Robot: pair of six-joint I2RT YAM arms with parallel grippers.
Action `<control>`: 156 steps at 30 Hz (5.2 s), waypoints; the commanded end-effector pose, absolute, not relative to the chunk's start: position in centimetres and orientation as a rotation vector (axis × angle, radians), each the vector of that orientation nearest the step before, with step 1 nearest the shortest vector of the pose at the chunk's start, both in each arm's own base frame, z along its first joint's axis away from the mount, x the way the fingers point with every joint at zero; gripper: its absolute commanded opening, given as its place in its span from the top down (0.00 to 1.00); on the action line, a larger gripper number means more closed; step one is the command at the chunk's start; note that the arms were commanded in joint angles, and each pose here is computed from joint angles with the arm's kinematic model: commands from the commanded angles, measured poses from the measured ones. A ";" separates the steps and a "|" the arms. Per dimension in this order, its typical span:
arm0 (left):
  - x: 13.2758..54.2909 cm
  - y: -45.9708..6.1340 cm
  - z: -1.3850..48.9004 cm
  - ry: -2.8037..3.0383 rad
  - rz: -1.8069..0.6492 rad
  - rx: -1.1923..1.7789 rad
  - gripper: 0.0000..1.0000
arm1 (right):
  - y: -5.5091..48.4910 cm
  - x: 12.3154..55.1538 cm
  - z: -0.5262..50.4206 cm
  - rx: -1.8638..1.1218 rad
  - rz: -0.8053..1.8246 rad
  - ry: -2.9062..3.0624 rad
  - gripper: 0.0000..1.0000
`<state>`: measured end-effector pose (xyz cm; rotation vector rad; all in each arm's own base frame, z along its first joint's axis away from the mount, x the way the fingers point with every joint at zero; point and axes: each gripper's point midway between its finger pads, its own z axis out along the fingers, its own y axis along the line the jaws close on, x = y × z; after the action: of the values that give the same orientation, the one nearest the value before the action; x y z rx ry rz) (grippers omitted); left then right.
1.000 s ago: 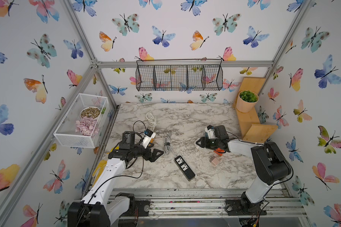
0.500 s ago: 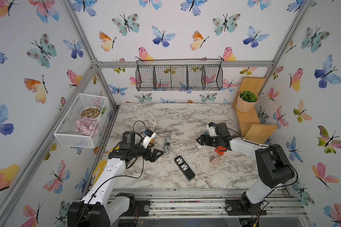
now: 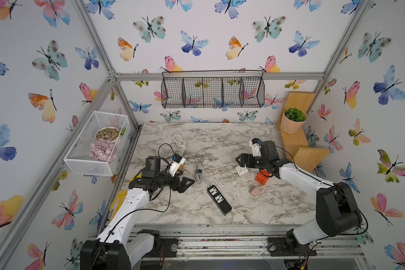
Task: Pull the plug off the socket
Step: Place the plug at the center of the board, then reset both arms
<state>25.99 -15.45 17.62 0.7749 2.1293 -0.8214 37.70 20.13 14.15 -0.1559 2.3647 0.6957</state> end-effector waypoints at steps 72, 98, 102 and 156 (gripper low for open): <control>34.3 -4.8 13.3 1.706 -0.168 0.252 0.01 | 11.8 27.0 21.1 -0.139 0.507 1.873 0.02; 35.2 -3.6 12.2 1.737 -0.165 0.180 0.01 | 10.3 31.3 18.4 -0.259 0.168 1.891 0.02; 35.2 -3.6 12.1 1.738 -0.165 0.181 0.02 | 9.1 32.7 16.3 -0.244 0.038 1.910 0.02; 35.2 -3.6 12.1 1.739 -0.166 0.180 0.02 | 2.5 38.3 10.1 -0.122 0.058 1.801 0.01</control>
<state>34.89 -4.10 11.35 0.2019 1.7598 -0.1880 38.16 2.20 9.61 -0.1157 1.8122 0.0381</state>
